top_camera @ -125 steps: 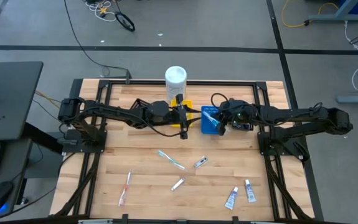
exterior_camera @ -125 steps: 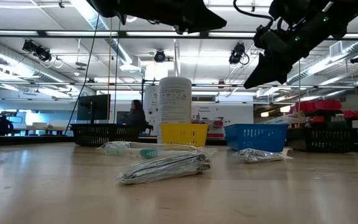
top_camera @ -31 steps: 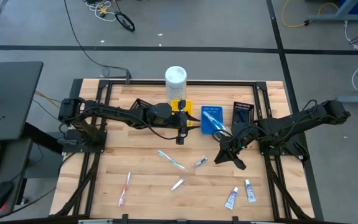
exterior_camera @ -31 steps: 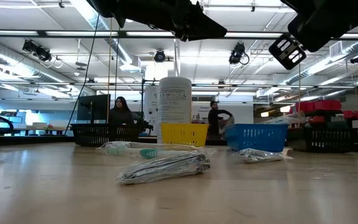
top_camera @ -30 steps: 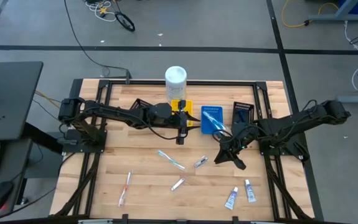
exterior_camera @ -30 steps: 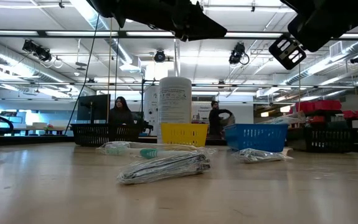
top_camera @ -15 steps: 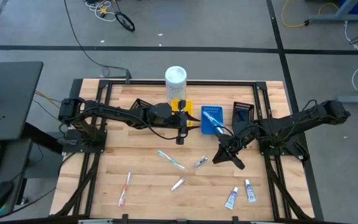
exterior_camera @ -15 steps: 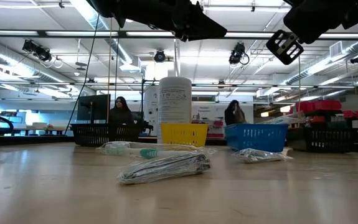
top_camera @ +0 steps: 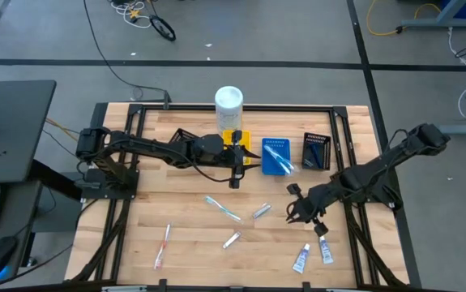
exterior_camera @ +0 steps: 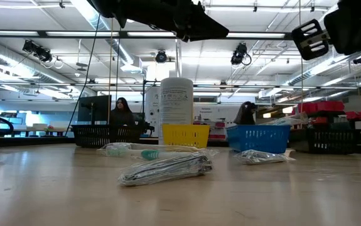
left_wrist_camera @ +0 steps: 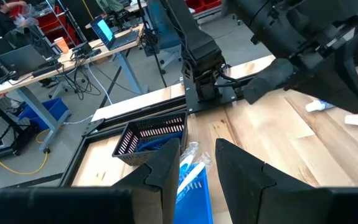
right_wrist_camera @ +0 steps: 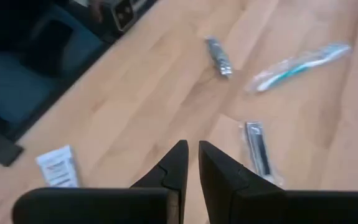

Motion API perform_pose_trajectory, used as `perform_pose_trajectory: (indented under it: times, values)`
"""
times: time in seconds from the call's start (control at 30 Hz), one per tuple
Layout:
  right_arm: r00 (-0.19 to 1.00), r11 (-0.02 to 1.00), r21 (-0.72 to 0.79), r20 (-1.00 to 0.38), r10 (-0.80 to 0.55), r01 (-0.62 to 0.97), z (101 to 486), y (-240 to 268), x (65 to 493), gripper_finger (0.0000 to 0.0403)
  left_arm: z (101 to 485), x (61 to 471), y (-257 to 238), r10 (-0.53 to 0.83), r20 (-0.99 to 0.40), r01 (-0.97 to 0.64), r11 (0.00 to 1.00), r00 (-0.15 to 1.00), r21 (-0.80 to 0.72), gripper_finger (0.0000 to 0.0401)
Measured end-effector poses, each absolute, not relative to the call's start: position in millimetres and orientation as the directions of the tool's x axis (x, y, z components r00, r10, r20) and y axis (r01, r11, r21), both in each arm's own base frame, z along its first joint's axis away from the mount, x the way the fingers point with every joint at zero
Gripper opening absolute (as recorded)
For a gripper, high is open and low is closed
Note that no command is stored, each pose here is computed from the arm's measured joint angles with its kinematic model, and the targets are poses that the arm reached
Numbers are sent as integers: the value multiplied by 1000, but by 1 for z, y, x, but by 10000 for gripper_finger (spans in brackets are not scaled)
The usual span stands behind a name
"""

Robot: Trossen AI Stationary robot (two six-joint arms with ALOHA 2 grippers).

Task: Pick & Place Travel size toiletries
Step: Put the white toothpaste into the left black bin

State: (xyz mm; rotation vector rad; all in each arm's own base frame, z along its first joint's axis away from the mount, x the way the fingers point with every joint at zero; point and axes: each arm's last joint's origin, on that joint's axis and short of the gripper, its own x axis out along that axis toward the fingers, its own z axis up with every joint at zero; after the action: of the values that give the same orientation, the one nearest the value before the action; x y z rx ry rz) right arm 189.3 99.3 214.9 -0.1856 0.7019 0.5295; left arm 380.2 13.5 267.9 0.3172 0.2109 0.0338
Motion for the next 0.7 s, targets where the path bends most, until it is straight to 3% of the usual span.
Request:
perform_pose_trajectory:
  times: [0.2,0.37,0.7]
  values:
    - [586,821,55,-674,450,-568,210,110,187,45,268,380,14,66,-200,0,950,978,313,113]
    - [659,864,-27,-659,362,-502,210,112,189,45,268,380,14,66,-200,0,950,978,313,113]
    - [725,884,-28,-584,365,-467,217,113,196,46,268,380,14,66,-200,0,950,978,313,113]
